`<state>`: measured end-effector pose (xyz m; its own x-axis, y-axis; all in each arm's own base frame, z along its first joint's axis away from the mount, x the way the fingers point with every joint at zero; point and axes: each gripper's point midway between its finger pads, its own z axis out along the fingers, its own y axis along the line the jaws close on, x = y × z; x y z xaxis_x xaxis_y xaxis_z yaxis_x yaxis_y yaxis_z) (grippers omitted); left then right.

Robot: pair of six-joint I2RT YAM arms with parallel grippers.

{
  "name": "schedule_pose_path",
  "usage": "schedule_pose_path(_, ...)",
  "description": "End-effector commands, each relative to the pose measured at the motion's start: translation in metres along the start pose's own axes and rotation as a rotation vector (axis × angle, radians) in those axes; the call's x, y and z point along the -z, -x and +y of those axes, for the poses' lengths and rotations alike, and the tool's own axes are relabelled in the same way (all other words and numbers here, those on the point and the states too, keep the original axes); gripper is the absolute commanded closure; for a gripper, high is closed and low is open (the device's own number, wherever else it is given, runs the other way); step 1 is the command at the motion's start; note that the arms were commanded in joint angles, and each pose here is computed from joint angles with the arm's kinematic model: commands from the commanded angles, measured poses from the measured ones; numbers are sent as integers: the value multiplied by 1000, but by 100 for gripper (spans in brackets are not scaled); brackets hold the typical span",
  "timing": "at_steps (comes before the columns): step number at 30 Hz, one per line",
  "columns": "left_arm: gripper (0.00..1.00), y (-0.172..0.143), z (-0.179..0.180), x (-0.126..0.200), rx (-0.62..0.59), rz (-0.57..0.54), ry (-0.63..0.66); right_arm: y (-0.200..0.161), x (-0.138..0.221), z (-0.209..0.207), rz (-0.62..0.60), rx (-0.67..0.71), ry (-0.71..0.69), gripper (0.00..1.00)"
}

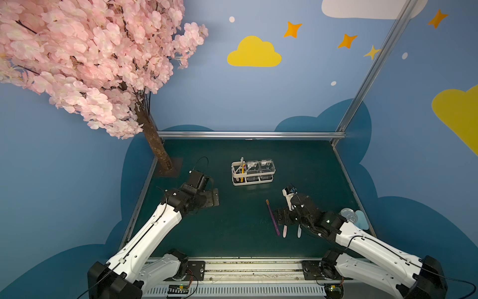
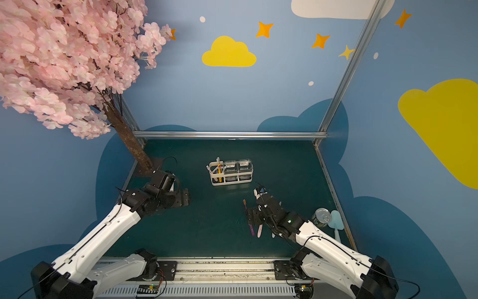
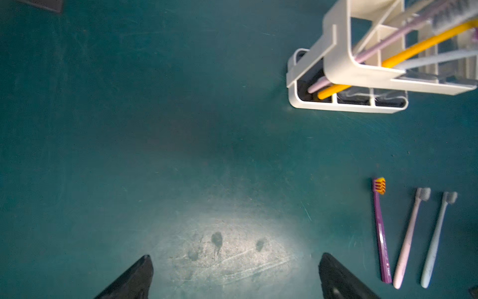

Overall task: Place the toothbrush into the toothbrush holder
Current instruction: Pick up the toothbrush from the center of the board.

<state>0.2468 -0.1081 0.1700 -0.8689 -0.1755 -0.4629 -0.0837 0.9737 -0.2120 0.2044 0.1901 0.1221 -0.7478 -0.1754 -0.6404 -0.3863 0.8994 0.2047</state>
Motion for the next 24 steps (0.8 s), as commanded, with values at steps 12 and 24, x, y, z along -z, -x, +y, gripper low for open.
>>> schedule_pose_path(12, 0, -24, -92, -49, -62, 105, 81, 22, 43, -28, -162, -21, -106, 8)
schedule_pose_path(24, 1, -43, -193, -98, -53, 182, 97, 33, 103, -47, -362, -31, -117, 8)
